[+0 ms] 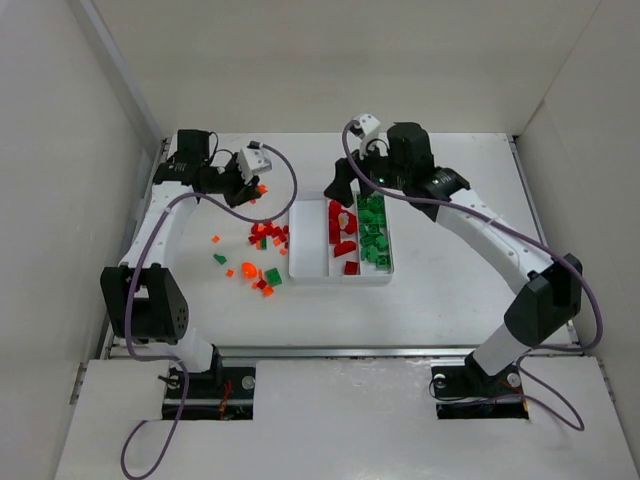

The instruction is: Sort the legos into containers by color

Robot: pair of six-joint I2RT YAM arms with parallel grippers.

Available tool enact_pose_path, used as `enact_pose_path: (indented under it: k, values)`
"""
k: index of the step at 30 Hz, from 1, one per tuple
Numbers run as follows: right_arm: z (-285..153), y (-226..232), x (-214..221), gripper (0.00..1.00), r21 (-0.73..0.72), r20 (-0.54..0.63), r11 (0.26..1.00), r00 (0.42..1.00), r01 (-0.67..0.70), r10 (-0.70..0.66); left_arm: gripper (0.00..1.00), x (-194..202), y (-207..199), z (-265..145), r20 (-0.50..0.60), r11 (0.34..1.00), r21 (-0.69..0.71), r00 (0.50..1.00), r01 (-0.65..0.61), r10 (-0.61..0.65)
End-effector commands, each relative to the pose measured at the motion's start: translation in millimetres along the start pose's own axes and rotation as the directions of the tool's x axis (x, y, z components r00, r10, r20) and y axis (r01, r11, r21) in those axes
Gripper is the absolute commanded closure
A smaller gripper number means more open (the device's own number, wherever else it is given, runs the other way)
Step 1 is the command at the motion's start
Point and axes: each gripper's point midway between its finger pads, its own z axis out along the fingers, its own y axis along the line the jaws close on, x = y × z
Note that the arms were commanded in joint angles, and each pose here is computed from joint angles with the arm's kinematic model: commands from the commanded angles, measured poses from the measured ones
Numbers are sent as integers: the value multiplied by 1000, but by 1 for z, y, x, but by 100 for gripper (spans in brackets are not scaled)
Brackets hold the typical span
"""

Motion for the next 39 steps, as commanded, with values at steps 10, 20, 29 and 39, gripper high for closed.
enact_pose_path:
  k: [10, 20, 29, 39]
  values:
    - [34, 69, -86, 10, -344, 135, 937, 984, -61, 114, 100, -134, -35, -15, 289, 970, -140, 929, -197, 230]
    - [45, 50, -76, 37, -337, 67, 916, 965, -217, 253, 100, -155, -49, -3, 300, 940, -262, 907, -219, 295]
    - [47, 53, -72, 52, -363, 47, 906, 966, -219, 252, 100, -153, -43, -2, 302, 925, -309, 900, -220, 315]
    - [57, 56, -64, 81, -403, 4, 885, 967, -231, 254, 100, -170, -43, -5, 353, 923, -328, 880, -201, 317]
